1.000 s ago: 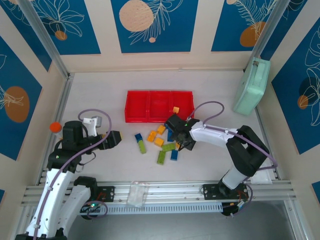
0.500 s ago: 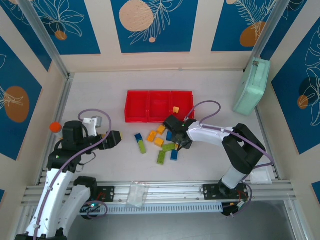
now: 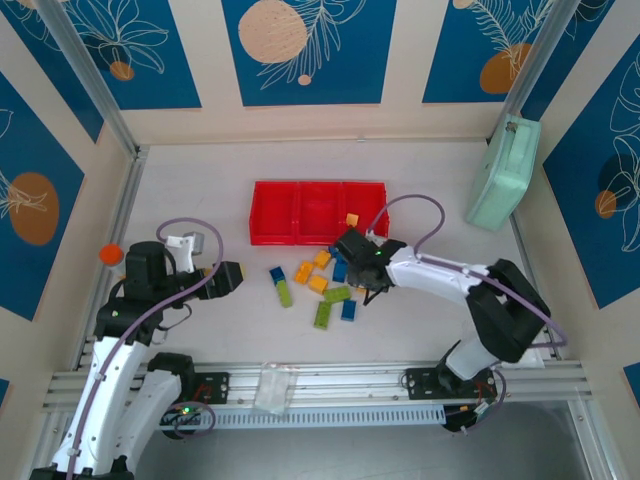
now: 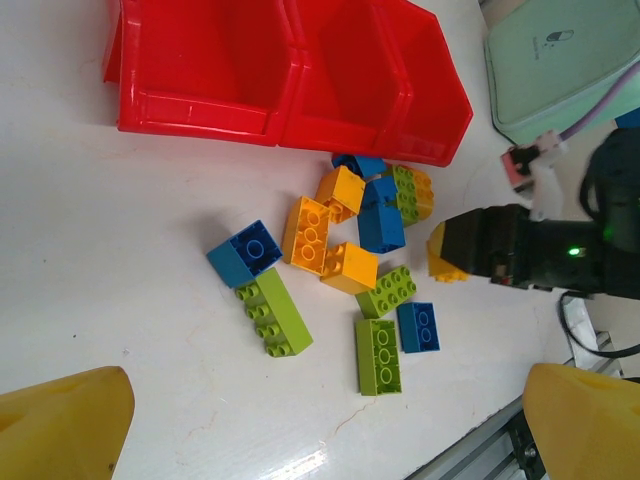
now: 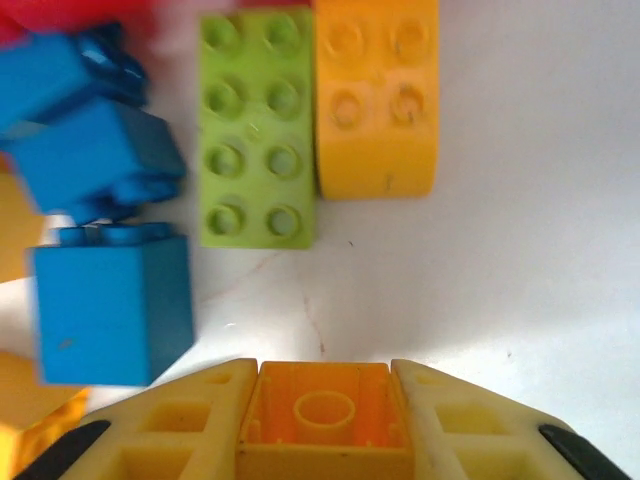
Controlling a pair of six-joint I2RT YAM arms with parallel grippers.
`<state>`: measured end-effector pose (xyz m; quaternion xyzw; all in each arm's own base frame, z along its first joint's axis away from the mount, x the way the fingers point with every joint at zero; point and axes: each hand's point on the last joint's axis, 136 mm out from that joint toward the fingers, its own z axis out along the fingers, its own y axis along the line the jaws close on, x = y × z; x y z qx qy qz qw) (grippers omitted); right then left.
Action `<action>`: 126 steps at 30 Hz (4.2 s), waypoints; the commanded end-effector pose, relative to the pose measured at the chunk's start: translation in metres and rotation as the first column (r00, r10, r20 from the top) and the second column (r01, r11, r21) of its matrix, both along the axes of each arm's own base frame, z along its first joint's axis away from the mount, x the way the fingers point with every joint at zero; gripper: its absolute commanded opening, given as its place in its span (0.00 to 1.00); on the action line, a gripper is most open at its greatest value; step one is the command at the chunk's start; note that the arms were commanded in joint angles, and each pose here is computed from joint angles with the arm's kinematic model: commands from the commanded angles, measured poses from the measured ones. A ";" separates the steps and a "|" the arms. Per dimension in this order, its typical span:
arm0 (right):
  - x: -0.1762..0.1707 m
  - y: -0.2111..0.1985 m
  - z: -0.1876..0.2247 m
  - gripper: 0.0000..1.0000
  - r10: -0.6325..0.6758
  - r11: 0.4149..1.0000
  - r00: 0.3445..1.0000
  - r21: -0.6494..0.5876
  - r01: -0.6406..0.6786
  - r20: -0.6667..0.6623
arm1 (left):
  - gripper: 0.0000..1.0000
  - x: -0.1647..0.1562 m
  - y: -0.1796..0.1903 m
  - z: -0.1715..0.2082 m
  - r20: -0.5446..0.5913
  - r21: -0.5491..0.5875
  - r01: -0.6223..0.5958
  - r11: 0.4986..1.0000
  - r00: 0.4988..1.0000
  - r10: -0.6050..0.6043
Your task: Sort the legos into containers by color
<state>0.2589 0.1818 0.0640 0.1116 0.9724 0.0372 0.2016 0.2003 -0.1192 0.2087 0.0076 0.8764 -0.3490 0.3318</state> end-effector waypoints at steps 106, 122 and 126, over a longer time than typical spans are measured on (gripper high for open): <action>0.024 -0.081 0.000 0.50 -0.001 0.992 0.992 0.126 0.017 -0.125 | 0.99 0.007 0.006 -0.007 -0.002 0.041 -0.033 0.999 0.999 0.033; 0.035 -0.054 -0.024 0.71 0.060 0.993 0.975 0.115 -0.036 -0.213 | 1.00 0.004 0.000 -0.003 0.011 0.013 0.002 1.000 1.000 -0.002; 0.035 -0.058 -0.038 0.67 0.052 0.998 0.966 0.053 -0.040 -0.253 | 0.99 0.004 -0.001 -0.002 0.012 0.008 0.006 1.000 1.000 -0.006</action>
